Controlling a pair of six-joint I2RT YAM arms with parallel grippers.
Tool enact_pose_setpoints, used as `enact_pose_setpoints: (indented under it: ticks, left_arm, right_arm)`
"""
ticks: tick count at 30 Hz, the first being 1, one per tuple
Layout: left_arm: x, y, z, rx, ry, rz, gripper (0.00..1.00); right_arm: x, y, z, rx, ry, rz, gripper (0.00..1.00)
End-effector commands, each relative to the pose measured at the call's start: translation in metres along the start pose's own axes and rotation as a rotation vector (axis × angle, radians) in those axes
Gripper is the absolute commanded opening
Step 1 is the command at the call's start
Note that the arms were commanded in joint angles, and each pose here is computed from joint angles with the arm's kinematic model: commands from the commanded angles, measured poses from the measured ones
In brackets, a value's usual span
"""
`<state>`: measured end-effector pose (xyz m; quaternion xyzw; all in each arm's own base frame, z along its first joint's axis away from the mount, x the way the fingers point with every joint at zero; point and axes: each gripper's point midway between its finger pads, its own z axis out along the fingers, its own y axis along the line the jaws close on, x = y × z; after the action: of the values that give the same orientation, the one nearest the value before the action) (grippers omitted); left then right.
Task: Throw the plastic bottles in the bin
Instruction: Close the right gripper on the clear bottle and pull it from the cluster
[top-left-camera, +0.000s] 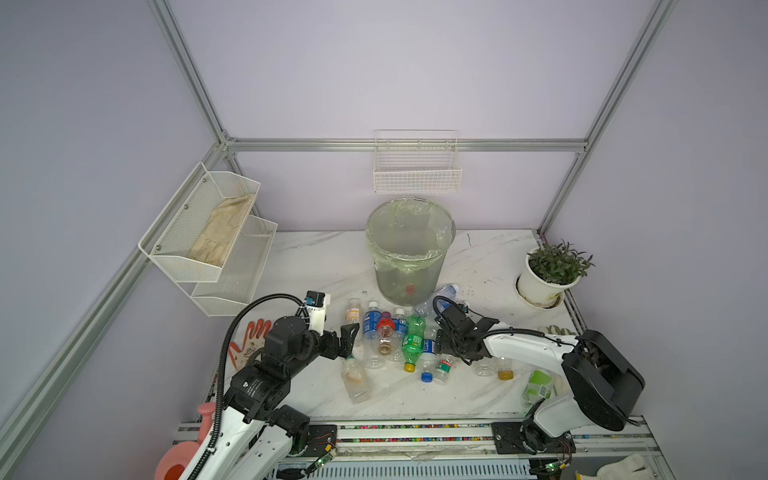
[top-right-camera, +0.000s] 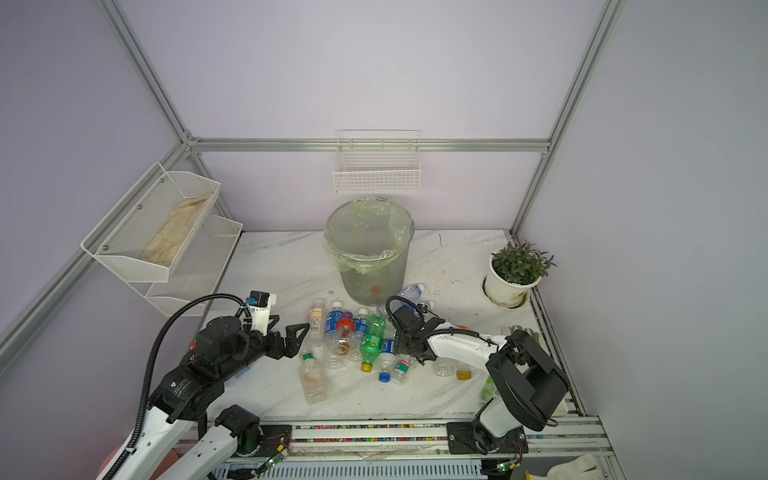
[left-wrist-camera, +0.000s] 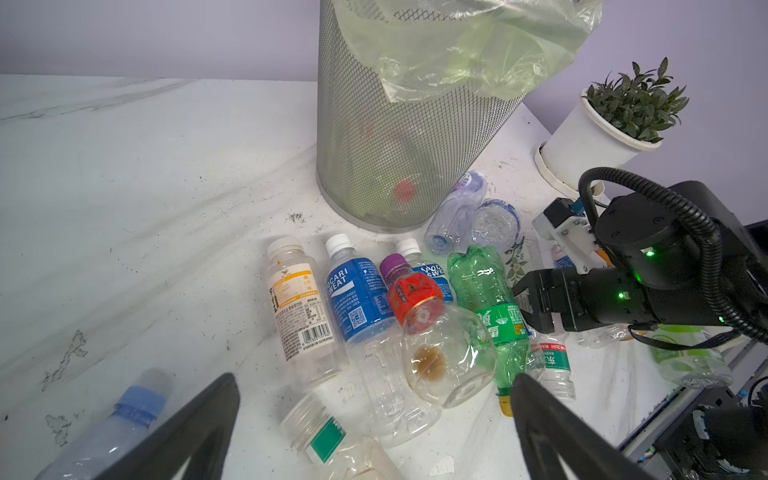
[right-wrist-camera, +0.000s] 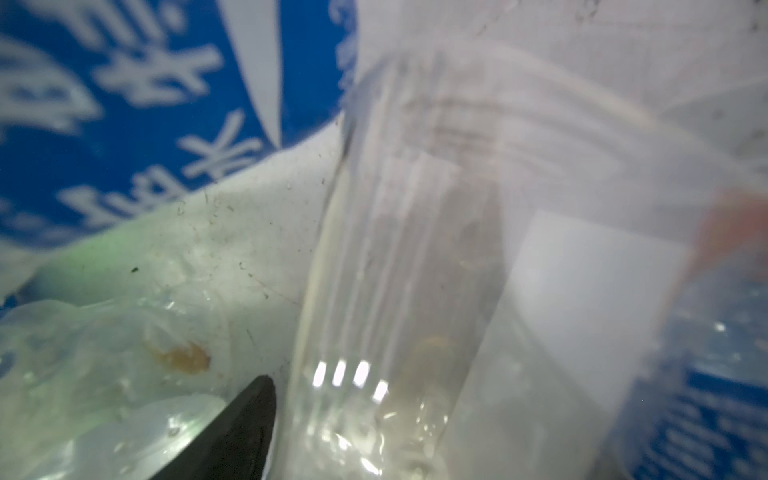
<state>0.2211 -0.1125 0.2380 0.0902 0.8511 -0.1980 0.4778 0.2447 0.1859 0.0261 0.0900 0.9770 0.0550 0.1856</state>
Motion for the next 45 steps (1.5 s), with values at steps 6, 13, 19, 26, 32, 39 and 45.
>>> enact_pose_setpoints:
  ticks: [6,13,19,26,32,39,45]
  left_arm:
    - [0.005,0.001,0.005,0.004,-0.001,0.011,1.00]
    - [0.004,0.000,0.004,0.006,-0.004,0.013,1.00]
    - [0.004,0.000,0.004,0.005,-0.007,0.013,1.00]
    - [0.003,0.000,0.003,0.005,-0.010,0.014,1.00]
    - [0.003,0.000,0.003,0.007,-0.008,0.014,1.00]
    - [0.004,-0.001,0.004,0.015,-0.004,0.015,1.00]
    - [0.004,0.000,0.003,0.009,-0.007,0.012,1.00]
  right_arm:
    - [0.008,-0.015,0.010,0.074,0.012,0.006,0.81]
    - [0.008,-0.015,0.013,0.084,0.015,0.003,0.75]
    - [0.006,-0.015,0.005,0.070,0.002,0.018,0.55]
    - [-0.001,-0.016,-0.012,0.049,-0.031,0.029,0.48]
    - [-0.007,-0.011,-0.020,0.030,-0.045,0.038,0.45]
    - [-0.013,-0.008,-0.031,0.008,-0.070,0.048,0.43]
    - [-0.017,-0.006,-0.037,0.001,-0.077,0.046,0.41]
